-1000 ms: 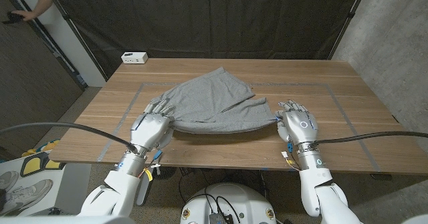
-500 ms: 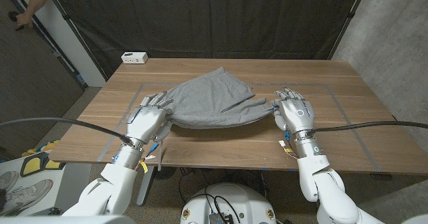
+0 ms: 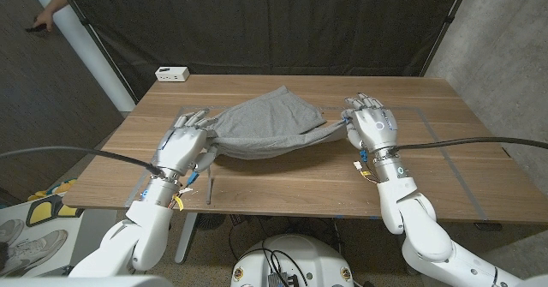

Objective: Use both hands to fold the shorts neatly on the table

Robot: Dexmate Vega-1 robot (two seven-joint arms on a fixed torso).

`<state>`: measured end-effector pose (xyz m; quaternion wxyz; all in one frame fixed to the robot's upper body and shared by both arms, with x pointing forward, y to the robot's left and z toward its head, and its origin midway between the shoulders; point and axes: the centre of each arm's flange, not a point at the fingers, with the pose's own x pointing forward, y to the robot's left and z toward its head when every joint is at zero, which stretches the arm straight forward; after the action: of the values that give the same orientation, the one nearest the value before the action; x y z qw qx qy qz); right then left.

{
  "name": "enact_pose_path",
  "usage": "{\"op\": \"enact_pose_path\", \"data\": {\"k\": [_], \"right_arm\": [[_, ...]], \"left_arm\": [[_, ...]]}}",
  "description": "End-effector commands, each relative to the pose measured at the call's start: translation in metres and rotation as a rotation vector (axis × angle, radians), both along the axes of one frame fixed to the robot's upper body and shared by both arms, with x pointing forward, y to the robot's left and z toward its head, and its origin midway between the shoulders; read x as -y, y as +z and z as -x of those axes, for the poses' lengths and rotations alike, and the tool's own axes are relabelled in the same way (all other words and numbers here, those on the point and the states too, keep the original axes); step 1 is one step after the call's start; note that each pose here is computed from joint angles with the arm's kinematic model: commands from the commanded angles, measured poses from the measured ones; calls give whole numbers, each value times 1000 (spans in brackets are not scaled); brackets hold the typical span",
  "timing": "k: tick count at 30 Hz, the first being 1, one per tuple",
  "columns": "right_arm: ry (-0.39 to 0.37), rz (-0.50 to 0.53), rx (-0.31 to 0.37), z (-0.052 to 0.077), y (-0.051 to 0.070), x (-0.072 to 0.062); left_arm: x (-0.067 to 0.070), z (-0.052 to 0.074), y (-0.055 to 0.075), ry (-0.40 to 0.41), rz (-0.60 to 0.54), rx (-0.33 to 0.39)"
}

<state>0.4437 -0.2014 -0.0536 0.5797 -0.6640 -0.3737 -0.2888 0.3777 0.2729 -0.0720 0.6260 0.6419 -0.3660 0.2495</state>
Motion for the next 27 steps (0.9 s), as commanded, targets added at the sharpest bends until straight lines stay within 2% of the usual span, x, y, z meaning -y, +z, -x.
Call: {"op": "enact_pose_path", "data": {"k": [1, 17, 23, 27], "right_arm": [[28, 41, 65, -18, 33, -9], [89, 97, 103, -49, 71, -20], [112, 101, 110, -59, 80, -23], [125, 109, 118, -68, 93, -26]], "left_arm": [[-2, -2, 6, 35, 19, 46], [-1, -2, 13, 82, 49, 116], [-1, -1, 16, 100, 61, 137], [0, 1, 19, 111, 66, 166]]}}
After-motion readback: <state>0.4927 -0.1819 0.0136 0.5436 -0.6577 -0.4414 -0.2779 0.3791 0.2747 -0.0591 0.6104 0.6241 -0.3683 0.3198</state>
